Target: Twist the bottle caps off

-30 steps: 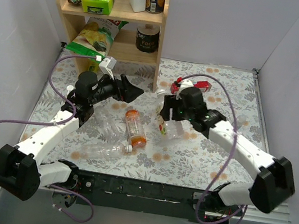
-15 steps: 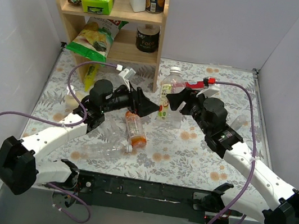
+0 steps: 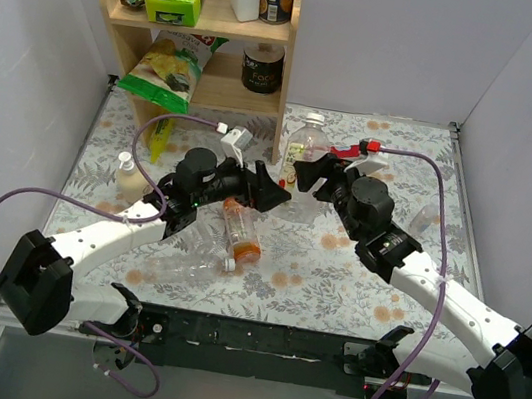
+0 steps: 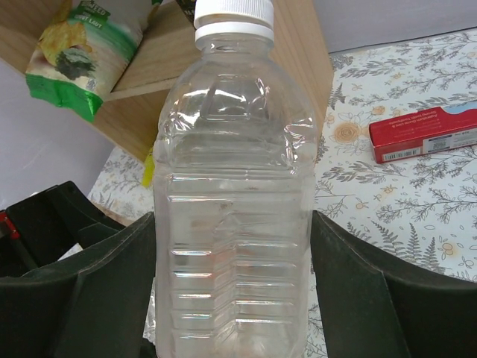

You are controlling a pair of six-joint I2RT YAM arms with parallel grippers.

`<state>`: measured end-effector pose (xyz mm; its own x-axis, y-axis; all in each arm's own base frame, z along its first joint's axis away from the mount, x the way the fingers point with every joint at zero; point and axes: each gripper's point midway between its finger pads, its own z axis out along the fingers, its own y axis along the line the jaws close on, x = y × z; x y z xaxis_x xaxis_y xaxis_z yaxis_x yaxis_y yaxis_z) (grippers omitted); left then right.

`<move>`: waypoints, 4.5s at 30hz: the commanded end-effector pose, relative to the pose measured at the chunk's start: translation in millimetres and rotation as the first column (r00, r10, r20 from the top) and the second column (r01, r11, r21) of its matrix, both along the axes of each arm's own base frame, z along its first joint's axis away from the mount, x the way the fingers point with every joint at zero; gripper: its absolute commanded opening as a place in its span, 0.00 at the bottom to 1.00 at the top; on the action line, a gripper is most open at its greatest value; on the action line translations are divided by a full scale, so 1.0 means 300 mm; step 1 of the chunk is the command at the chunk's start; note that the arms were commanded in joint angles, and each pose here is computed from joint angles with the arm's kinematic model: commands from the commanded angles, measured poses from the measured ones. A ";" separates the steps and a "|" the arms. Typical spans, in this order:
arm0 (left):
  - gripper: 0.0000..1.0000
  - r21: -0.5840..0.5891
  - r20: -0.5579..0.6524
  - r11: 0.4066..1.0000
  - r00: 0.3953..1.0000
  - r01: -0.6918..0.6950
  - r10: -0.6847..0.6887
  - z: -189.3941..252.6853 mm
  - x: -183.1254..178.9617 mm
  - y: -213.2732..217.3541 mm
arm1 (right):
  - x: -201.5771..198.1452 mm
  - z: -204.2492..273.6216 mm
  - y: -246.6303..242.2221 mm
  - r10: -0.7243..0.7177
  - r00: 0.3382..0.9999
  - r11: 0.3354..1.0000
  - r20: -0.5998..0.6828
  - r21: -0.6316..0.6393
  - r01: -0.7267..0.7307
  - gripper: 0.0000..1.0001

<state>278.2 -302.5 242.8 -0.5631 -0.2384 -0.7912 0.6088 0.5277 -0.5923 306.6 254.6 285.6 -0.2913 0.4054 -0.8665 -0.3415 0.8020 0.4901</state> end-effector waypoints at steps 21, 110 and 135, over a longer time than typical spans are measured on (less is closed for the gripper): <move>0.80 0.017 0.069 0.998 0.996 0.053 -0.054 0.029 0.026 -0.103 | -0.025 0.078 0.084 0.027 0.998 0.994 0.049 0.102 -0.032 0.24; 0.15 0.188 0.323 0.965 0.917 0.181 -0.235 -0.009 -0.184 -0.137 | -0.013 0.233 -0.084 0.288 0.957 0.956 -0.030 0.076 -0.285 0.57; 0.20 0.132 0.390 0.868 0.780 0.478 -0.489 0.076 -0.372 -0.172 | -0.143 0.300 -0.087 0.573 0.765 0.811 0.295 -0.065 -0.582 0.01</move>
